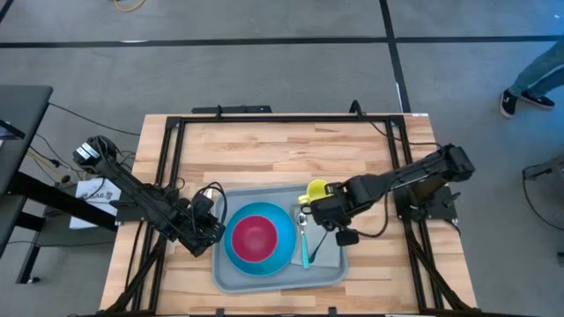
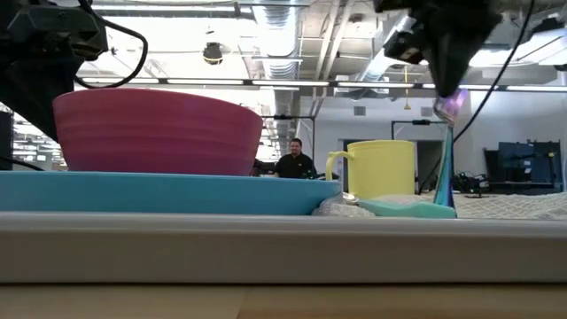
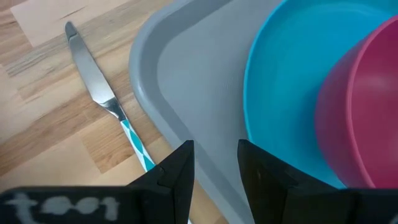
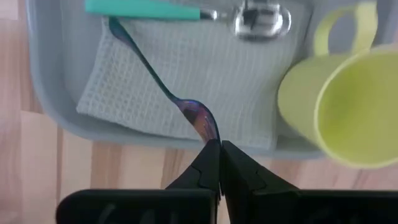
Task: Set up tray
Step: Put the blue fork on the gray napkin on the gray tray to the right of the light blue spoon
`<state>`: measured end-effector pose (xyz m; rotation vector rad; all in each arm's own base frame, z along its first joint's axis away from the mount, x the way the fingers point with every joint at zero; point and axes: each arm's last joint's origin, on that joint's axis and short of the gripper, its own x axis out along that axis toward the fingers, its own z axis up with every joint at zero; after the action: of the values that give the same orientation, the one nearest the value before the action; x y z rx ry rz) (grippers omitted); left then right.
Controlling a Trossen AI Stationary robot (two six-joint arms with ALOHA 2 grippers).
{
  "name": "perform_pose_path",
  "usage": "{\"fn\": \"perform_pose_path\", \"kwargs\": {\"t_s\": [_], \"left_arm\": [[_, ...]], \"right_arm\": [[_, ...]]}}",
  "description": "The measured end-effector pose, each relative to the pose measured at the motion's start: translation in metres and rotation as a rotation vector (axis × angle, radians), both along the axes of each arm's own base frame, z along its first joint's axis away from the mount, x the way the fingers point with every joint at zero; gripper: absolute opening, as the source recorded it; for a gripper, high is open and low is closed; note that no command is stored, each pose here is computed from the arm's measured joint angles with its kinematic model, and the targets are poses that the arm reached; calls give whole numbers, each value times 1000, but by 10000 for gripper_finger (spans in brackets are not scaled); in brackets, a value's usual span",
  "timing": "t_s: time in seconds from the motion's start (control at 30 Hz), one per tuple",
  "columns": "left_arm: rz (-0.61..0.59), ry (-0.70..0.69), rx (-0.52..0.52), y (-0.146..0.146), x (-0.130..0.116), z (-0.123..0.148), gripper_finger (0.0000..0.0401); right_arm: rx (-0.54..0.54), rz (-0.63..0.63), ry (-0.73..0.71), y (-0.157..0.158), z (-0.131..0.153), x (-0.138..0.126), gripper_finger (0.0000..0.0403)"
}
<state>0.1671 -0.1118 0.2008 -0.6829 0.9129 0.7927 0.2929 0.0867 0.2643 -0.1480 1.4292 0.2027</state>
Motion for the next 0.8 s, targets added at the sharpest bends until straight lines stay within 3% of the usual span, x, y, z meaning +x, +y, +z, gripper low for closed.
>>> {"fn": "perform_pose_path", "kwargs": {"t_s": [0.23, 0.43, 0.63, 0.8], "left_arm": [[0, -15, 22, 1, 0, 0, 112], [-17, -8, 27, 0, 0, 0, 112], [-37, -1, 36, 0, 0, 0, 112], [-46, 2, 40, 0, 0, 0, 112]], "right_arm": [[-18, 175, -83, 7, 19, 26, 0], [-19, 140, -63, 3, 10, 40, 0], [81, 184, 35, 2, -3, 44, 1], [150, 196, 19, -5, 12, 35, 1]]}}
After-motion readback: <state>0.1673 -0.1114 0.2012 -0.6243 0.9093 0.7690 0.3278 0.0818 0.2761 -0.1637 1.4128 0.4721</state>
